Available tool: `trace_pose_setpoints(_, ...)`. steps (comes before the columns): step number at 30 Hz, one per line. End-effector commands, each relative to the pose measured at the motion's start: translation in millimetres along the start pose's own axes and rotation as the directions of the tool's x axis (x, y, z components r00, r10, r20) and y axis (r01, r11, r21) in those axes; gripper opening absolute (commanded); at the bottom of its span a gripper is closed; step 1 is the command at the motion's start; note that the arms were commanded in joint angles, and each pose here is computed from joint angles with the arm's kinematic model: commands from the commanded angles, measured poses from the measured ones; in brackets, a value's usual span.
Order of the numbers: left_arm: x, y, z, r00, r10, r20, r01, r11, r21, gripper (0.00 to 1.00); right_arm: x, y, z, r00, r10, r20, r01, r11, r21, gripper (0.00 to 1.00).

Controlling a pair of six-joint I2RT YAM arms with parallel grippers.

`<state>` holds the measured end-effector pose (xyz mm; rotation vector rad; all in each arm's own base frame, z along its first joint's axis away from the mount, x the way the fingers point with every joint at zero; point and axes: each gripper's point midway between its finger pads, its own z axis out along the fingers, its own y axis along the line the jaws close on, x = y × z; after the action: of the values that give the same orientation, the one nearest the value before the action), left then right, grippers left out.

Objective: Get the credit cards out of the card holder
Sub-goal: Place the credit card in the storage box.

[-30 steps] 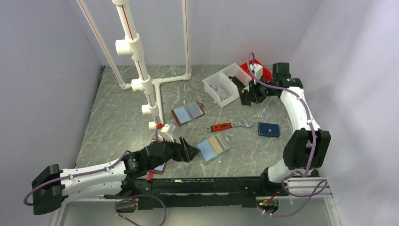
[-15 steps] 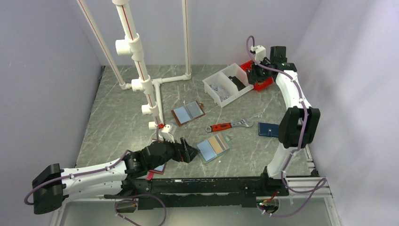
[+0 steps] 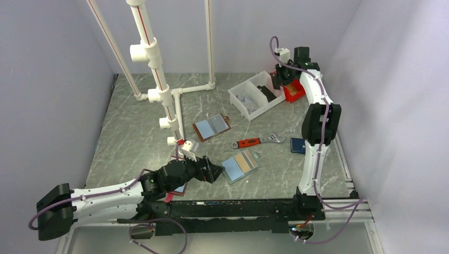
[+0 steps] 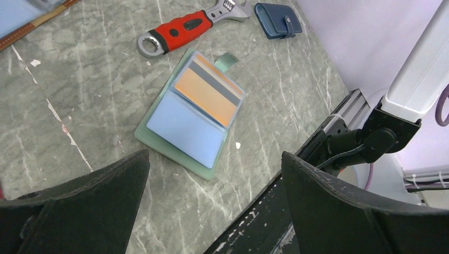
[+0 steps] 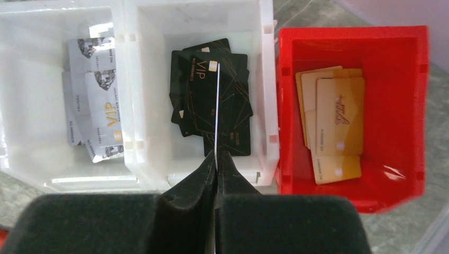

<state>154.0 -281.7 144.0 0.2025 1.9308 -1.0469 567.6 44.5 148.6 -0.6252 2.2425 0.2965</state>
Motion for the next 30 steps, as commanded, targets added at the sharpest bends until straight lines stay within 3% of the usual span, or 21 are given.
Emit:
trace_pose_setpoints(1, -12.6, -1.7, 2.5, 0.996, 0.031, 0.085, -0.034, 0.999, 0.024, 0.99, -4.7, 8.2, 9.9, 1.000, -0.007, -0.002, 0.007, 0.999, -0.037, 0.00)
trace_pose_setpoints(15, -13.6, 3.7, 2.8, 0.993, 0.059, 0.098, -0.060, 0.998, 0.009, 0.99, 18.8, 15.7, 38.8, 0.999, 0.010, -0.043, -0.015, 0.992, -0.121, 0.00)
trace_pose_setpoints(30, -11.8, 2.1, 3.1, 0.994, 0.051, 0.096, -0.054, 0.998, 0.024, 0.99, 14.4, 32.8, 47.0, 0.999, -0.017, -0.044, 0.010, 0.988, -0.152, 0.00)
